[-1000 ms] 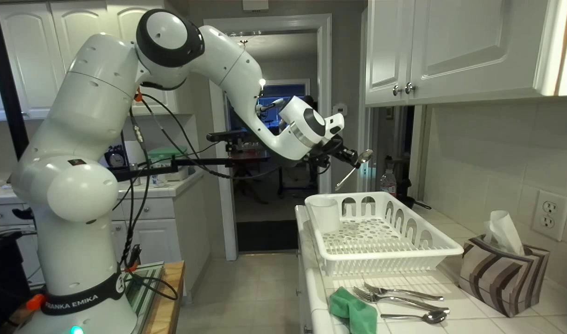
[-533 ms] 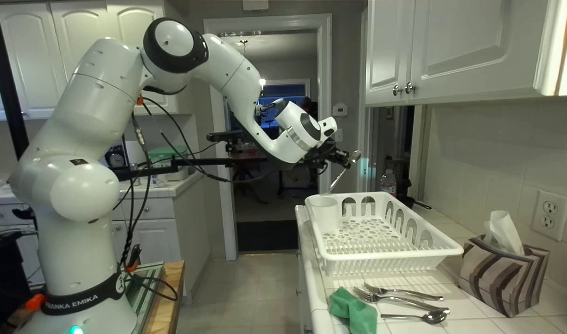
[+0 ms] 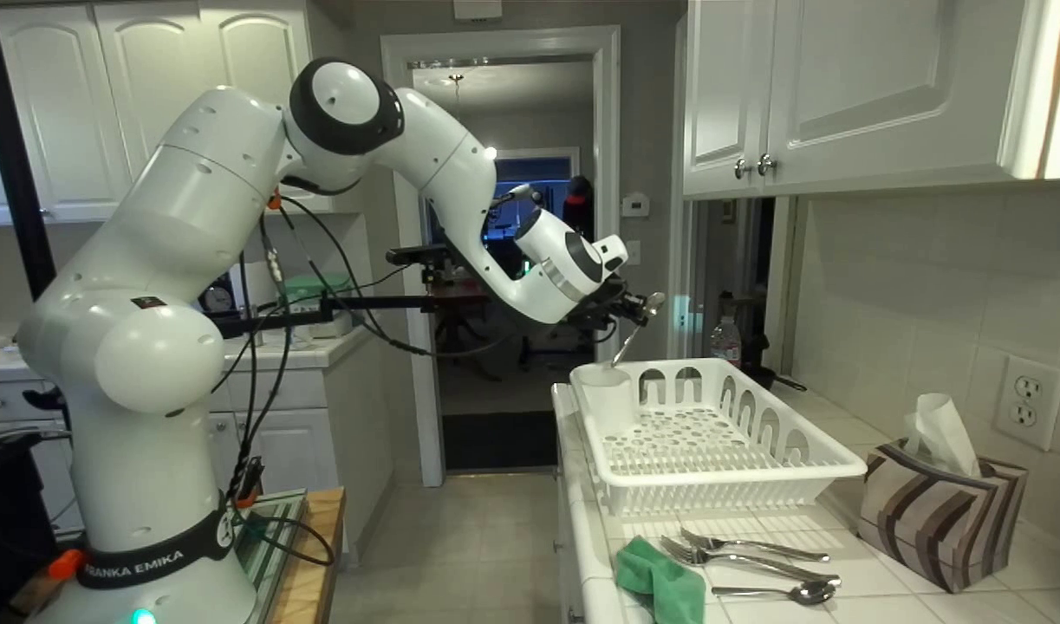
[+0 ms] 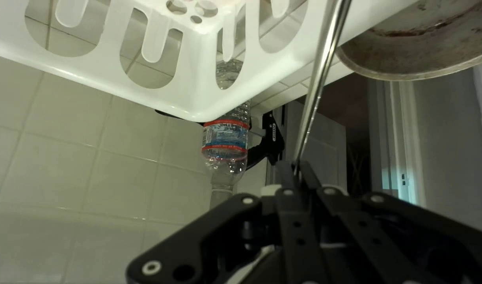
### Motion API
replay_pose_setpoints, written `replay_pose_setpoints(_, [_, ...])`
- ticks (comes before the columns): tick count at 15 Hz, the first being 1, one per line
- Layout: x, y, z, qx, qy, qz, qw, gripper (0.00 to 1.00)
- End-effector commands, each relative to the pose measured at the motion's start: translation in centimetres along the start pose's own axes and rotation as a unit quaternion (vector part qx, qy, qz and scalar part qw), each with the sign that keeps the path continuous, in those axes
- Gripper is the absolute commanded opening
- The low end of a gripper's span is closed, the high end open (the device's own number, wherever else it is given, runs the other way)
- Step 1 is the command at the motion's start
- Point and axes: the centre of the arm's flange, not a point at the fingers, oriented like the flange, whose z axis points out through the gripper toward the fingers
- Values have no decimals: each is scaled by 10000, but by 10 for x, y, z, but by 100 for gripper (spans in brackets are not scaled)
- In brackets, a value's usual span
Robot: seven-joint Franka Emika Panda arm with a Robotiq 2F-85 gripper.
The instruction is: Put one silver spoon on the dishrack.
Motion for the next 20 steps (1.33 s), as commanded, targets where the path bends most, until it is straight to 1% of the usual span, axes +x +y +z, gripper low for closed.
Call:
replay_pose_setpoints(1, [0,-2,2,105,81,-150,9998,1])
replay_pose_setpoints(7, [-10,-9,8,192,20,-435,9989,1])
replay_pose_setpoints(10, [-18,-14,16,217,-65,-377,9990,1])
replay_pose_setpoints(20, [-45,-22,36,190,-286,-631,9974,1])
